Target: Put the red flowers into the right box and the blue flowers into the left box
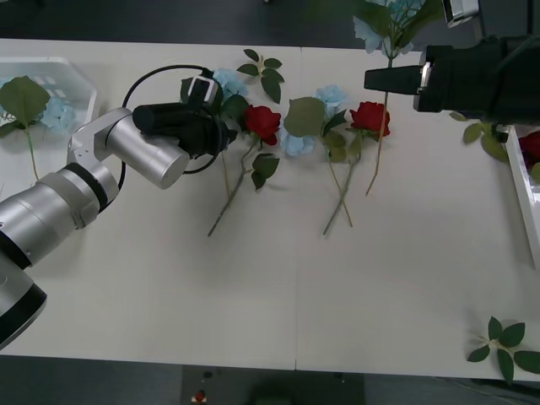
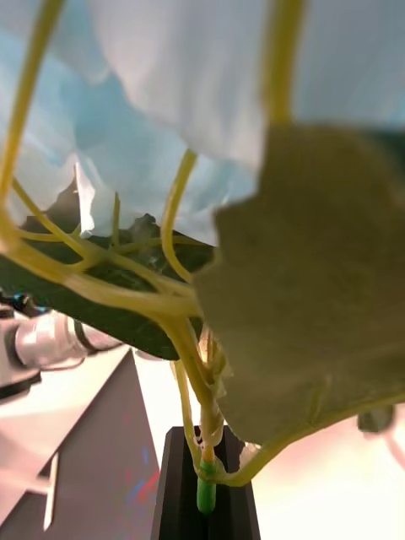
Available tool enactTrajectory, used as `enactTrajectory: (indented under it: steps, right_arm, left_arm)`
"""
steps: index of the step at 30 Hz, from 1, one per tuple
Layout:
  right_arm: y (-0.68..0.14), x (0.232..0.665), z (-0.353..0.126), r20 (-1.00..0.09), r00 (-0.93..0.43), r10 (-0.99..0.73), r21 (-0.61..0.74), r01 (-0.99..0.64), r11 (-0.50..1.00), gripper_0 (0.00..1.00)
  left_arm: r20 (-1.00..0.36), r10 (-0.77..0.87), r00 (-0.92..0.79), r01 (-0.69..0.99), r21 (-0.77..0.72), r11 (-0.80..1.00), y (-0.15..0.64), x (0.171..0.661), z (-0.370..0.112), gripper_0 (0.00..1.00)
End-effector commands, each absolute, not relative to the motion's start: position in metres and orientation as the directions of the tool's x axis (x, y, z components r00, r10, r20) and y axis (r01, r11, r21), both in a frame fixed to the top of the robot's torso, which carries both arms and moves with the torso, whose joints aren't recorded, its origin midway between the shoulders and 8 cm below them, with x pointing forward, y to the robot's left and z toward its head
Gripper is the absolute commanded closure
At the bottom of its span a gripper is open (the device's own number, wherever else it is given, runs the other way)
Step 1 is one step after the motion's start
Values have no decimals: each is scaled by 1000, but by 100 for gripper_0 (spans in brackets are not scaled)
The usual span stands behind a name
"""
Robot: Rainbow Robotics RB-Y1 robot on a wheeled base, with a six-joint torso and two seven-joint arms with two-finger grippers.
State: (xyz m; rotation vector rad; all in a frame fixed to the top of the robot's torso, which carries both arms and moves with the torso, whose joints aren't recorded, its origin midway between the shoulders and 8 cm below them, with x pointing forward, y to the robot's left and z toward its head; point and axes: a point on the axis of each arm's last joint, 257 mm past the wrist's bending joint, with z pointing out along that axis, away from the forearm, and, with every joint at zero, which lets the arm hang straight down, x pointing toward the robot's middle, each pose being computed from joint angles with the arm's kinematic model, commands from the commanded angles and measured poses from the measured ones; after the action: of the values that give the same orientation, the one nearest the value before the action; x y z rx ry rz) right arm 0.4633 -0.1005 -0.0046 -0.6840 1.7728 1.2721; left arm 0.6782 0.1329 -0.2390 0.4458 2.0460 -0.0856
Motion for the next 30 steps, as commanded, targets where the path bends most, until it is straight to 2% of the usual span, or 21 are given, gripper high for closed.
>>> enactTrajectory:
  steps: [1, 10, 22, 25, 30]
  right_arm:
    - [-91, 455, 8, -869, -491, 60, 482, -813, 326, 100]
    - [-86, 452, 10, -864, -498, 67, 492, -813, 312, 100]
    - [-84, 451, 10, -863, -500, 67, 495, -812, 309, 100]
    - [-84, 450, 11, -863, -501, 67, 496, -813, 306, 100]
    - [-85, 451, 11, -863, -501, 68, 495, -812, 309, 100]
  left_arm:
    - [-877, 262, -403, 346, 119, 931, 128, 688, -212, 0]
    - [-845, 244, -476, 421, 24, 907, 118, 651, -163, 0]
    - [-723, 337, -603, 492, -5, 870, 189, 603, -101, 0]
    - [-711, 345, -613, 525, -40, 850, 203, 590, -80, 0]
    - [-744, 312, -591, 642, -200, 740, 191, 554, -50, 0]
